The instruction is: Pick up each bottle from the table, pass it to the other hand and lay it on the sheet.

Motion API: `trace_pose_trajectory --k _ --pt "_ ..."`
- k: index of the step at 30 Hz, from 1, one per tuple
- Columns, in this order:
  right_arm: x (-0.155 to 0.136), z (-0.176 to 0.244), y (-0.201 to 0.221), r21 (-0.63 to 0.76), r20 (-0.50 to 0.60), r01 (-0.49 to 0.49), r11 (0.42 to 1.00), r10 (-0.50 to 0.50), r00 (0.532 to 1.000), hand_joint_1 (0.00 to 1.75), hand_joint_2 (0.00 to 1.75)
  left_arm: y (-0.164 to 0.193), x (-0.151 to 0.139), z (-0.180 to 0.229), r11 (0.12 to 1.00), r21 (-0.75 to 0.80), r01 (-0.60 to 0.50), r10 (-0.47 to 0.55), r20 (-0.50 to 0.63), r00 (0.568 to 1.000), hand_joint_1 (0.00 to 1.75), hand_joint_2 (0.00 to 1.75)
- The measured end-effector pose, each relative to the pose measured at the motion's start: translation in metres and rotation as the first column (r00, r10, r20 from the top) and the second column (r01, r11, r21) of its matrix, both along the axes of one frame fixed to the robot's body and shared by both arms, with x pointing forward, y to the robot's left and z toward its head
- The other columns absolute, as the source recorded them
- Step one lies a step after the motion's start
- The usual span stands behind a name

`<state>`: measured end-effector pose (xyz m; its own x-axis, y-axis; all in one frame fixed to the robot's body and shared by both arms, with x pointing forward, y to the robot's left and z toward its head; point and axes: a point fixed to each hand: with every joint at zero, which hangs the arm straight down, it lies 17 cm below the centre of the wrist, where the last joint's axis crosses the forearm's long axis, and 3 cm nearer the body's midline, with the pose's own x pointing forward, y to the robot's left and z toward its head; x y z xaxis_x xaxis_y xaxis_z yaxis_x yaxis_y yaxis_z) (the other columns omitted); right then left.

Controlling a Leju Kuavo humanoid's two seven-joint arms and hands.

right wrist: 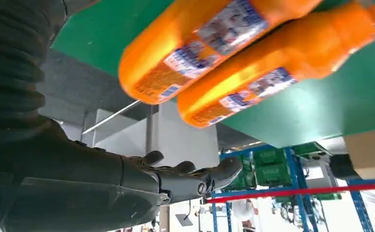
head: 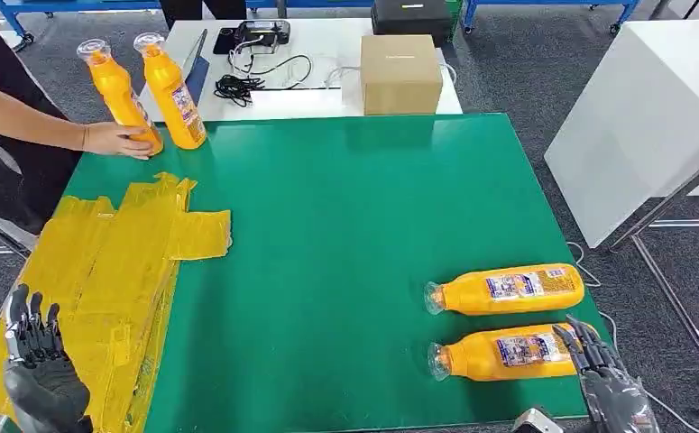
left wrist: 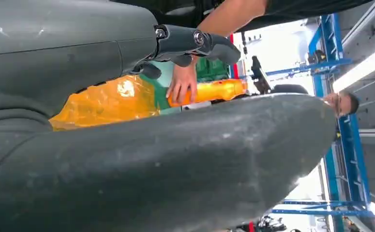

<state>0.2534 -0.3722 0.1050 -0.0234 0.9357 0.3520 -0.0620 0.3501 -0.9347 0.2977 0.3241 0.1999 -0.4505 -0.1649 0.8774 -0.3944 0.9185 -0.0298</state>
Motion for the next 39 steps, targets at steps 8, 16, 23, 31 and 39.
trace_pose_trajectory --k 8,16,23,31,39 --pt "0.004 -0.002 -0.033 -0.095 -0.064 0.017 0.995 -0.023 0.998 0.00 1.75 0.001 0.001 -0.001 1.000 -0.015 0.006 -0.006 -0.003 1.000 0.00 0.00" --pt "0.027 -0.005 -0.053 -0.183 -0.091 0.006 0.983 -0.023 0.996 0.00 1.75 0.001 0.006 0.004 1.000 -0.023 0.013 -0.012 0.010 1.000 0.00 0.00" --pt "0.050 -0.018 -0.053 -0.218 -0.136 -0.038 0.975 0.008 0.991 0.00 1.75 0.000 0.009 0.006 0.999 -0.033 0.023 -0.022 0.019 1.000 0.00 0.00" --pt "0.059 -0.045 -0.045 -0.238 -0.214 -0.101 0.966 0.050 0.975 0.00 1.75 -0.002 0.012 0.007 0.999 -0.030 0.034 -0.034 0.023 0.999 0.00 0.00" --pt "0.049 -0.075 -0.046 -0.212 -0.350 -0.156 0.965 0.074 0.934 0.00 1.75 0.001 0.015 0.007 0.999 -0.042 0.033 -0.031 0.030 0.999 0.00 0.00"
